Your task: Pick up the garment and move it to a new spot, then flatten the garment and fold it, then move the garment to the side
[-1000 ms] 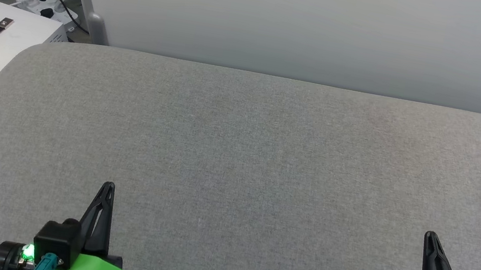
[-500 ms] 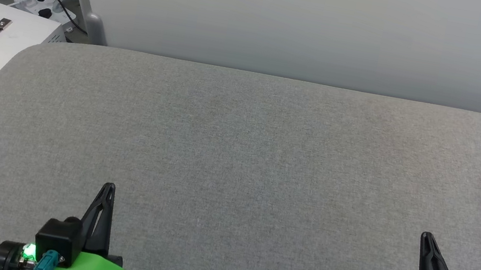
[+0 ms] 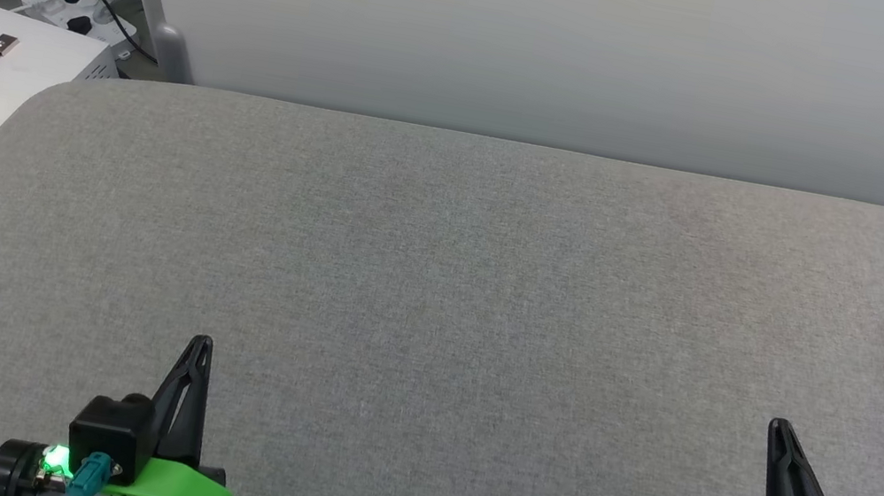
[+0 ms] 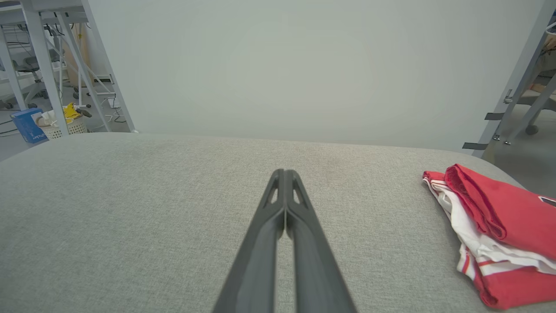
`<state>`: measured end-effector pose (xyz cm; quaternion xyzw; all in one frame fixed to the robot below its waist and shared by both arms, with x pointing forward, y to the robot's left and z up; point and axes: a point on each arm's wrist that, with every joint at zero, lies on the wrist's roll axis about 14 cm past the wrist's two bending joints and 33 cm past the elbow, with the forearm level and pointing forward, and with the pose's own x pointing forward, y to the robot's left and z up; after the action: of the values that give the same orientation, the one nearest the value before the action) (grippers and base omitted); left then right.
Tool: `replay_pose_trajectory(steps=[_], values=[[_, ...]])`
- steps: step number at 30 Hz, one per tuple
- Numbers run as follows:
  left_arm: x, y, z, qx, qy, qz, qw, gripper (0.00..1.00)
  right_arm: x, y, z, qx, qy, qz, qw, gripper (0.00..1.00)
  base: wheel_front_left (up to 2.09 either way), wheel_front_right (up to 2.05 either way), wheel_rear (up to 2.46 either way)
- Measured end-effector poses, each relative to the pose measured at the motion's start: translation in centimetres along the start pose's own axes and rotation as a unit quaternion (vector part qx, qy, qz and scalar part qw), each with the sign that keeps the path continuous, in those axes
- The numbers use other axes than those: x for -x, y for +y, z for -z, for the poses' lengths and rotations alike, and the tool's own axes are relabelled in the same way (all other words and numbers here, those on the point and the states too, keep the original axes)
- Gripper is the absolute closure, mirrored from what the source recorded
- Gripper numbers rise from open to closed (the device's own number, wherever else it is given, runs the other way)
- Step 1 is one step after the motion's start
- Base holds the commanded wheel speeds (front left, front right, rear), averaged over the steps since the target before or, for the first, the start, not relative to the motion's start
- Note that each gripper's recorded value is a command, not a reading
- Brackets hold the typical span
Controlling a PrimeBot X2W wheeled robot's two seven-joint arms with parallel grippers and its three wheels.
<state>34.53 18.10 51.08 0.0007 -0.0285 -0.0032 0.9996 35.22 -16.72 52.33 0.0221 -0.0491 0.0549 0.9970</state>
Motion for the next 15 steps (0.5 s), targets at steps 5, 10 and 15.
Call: replay_pose_trajectory(steps=[5, 10, 15], values=[[-0.07, -0.02, 0.02, -0.001, 0.003, 0.000, 1.000, 1.00, -0.05, 0.01, 0.09, 0.000, 0.005, 0.000, 1.000, 1.00, 0.00, 0.00, 0.00], [-0.31, -0.05, -0.14, -0.001, 0.003, 0.001, 1.000, 1.00, -0.05, 0.04, 0.18, 0.003, 0.009, -0.001, 1.000, 1.00, 0.00, 0.00, 0.00], [-0.41, -0.05, -0.16, -0.003, 0.006, 0.001, 1.000, 1.00, -0.15, 0.07, 0.21, 0.005, 0.012, -0.002, 1.000, 1.00, 0.00, 0.00, 0.00]])
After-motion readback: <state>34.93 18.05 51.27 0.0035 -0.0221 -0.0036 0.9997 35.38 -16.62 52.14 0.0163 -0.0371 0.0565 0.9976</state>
